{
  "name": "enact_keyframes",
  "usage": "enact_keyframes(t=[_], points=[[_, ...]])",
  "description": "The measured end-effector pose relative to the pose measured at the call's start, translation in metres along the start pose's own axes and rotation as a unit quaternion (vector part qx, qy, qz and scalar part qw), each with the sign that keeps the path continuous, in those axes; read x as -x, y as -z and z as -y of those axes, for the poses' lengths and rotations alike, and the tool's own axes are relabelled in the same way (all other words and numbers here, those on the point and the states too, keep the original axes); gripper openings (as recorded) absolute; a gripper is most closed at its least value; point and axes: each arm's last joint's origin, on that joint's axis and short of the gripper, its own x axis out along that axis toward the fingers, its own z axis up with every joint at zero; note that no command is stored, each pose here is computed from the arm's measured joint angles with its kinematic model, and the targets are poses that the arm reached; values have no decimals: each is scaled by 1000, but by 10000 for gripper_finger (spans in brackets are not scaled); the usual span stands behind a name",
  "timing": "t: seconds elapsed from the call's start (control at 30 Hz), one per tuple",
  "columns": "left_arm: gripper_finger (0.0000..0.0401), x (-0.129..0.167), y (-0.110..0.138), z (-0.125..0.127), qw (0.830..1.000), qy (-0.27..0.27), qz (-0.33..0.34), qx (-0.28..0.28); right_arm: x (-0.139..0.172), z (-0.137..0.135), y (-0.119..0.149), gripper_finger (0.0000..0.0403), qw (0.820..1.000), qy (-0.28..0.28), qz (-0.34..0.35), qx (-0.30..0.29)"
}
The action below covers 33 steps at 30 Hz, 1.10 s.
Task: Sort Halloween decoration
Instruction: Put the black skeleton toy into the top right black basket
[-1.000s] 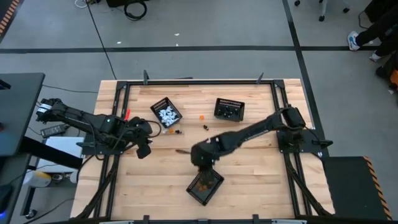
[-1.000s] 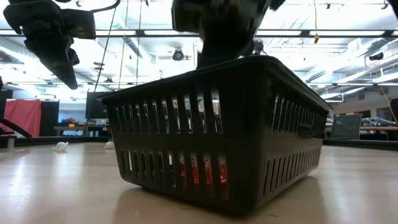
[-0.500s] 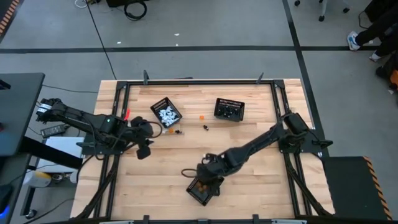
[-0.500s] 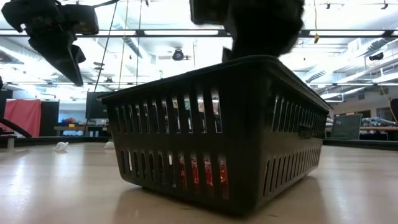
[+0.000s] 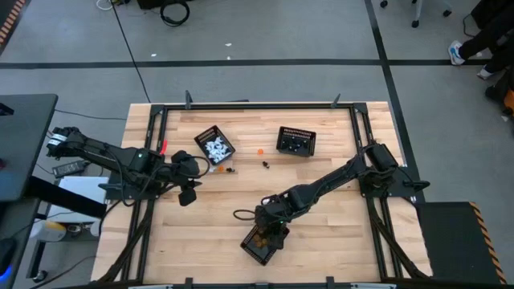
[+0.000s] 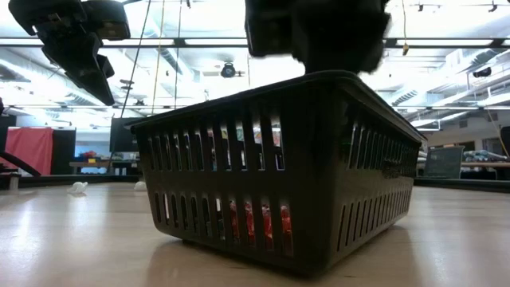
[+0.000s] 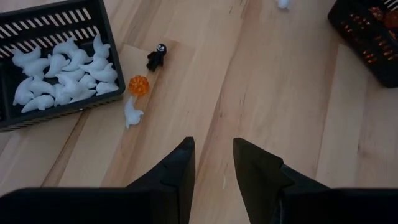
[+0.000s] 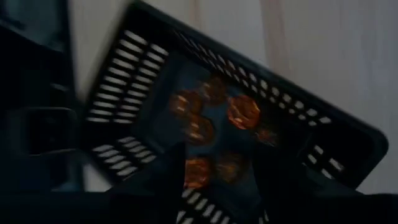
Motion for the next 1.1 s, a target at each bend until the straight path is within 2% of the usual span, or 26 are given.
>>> enact_keyframes(t=[0.1,0.17,0.33,0.5,0.6,0.9,1.1], points=[[117,0,-1,0,1000,2,3,-12,20,-4,-10,190,1000,-15,26,4],[117,0,-3,2,999,9,17,-29,35,-4,-14,188,998,-4,55,3],[117,1,-12,7,995,29,66,-66,59,15,-21,180,992,85,93,7],[117,2,-19,7,993,12,105,-58,51,53,-28,184,989,140,50,-20],[117,2,-19,7,993,11,110,-41,53,74,-35,196,988,146,46,-35],[117,2,-21,7,992,10,120,27,80,152,-57,247,980,193,52,-23],[117,3,-22,6,990,-14,135,49,98,196,-64,247,976,207,68,-28]])
